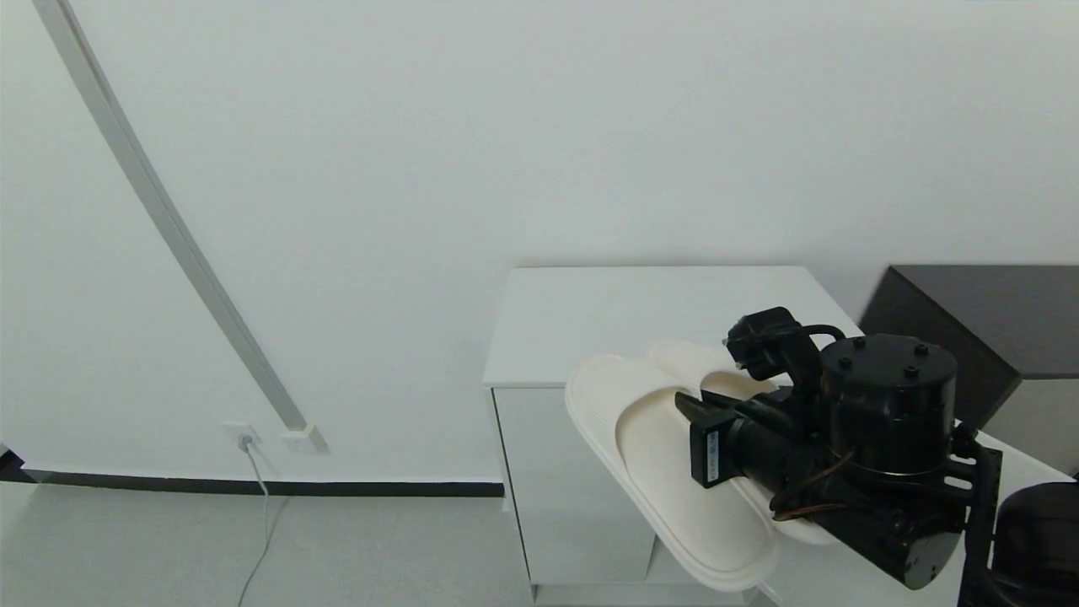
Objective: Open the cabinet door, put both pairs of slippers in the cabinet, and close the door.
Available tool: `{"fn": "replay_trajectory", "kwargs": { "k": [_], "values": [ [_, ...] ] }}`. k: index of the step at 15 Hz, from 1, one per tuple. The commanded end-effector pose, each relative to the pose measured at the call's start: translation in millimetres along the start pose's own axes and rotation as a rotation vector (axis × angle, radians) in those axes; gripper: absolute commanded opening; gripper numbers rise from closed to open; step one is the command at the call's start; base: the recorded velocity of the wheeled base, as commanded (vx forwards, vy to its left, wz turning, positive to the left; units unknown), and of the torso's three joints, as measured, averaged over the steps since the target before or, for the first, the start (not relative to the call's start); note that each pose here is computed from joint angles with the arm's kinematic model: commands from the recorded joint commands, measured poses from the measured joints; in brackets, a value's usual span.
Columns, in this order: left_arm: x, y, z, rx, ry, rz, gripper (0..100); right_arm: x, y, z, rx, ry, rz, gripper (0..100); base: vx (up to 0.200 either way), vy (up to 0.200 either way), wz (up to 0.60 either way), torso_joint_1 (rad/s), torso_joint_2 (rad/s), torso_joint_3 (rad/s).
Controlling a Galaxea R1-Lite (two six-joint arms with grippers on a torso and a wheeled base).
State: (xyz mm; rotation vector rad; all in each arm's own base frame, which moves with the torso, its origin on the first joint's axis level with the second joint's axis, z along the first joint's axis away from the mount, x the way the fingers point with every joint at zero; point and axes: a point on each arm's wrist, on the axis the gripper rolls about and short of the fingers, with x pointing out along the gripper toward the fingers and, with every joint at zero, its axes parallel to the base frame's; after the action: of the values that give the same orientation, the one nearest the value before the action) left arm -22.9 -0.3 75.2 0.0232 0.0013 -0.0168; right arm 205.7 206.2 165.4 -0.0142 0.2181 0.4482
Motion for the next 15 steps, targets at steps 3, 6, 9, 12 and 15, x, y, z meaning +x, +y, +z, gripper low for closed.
{"fn": "replay_trajectory", "kwargs": {
  "k": [3,6,9,12,15],
  "values": [
    [0.1,0.0,0.0,0.000,0.002,0.000,0,0.1,1.1,-2.4,-0.005,0.008,0.003,0,0.000,0.000,0.00,0.000,0.00,0.000],
    [0.1,0.0,0.0,0.000,0.002,0.000,0,0.0,1.0,-2.8,-0.005,0.009,0.003,0,0.000,0.000,0.00,0.000,0.00,0.000],
    [0.1,0.0,0.0,0.001,0.002,0.000,0,-0.8,1.5,-3.2,-0.006,0.009,0.004,0,0.000,0.000,0.00,0.000,0.00,0.000],
    [0.1,0.0,0.0,0.003,0.002,0.000,0,-1.0,1.5,-3.6,-0.007,0.010,0.004,0,0.000,-0.067,0.00,0.001,0.00,0.004],
    [0.1,0.0,0.0,0.004,0.002,0.000,0,-0.6,1.5,-4.0,-0.007,0.012,0.004,0,0.000,-0.200,0.00,0.009,0.00,0.002]
  ]
}}
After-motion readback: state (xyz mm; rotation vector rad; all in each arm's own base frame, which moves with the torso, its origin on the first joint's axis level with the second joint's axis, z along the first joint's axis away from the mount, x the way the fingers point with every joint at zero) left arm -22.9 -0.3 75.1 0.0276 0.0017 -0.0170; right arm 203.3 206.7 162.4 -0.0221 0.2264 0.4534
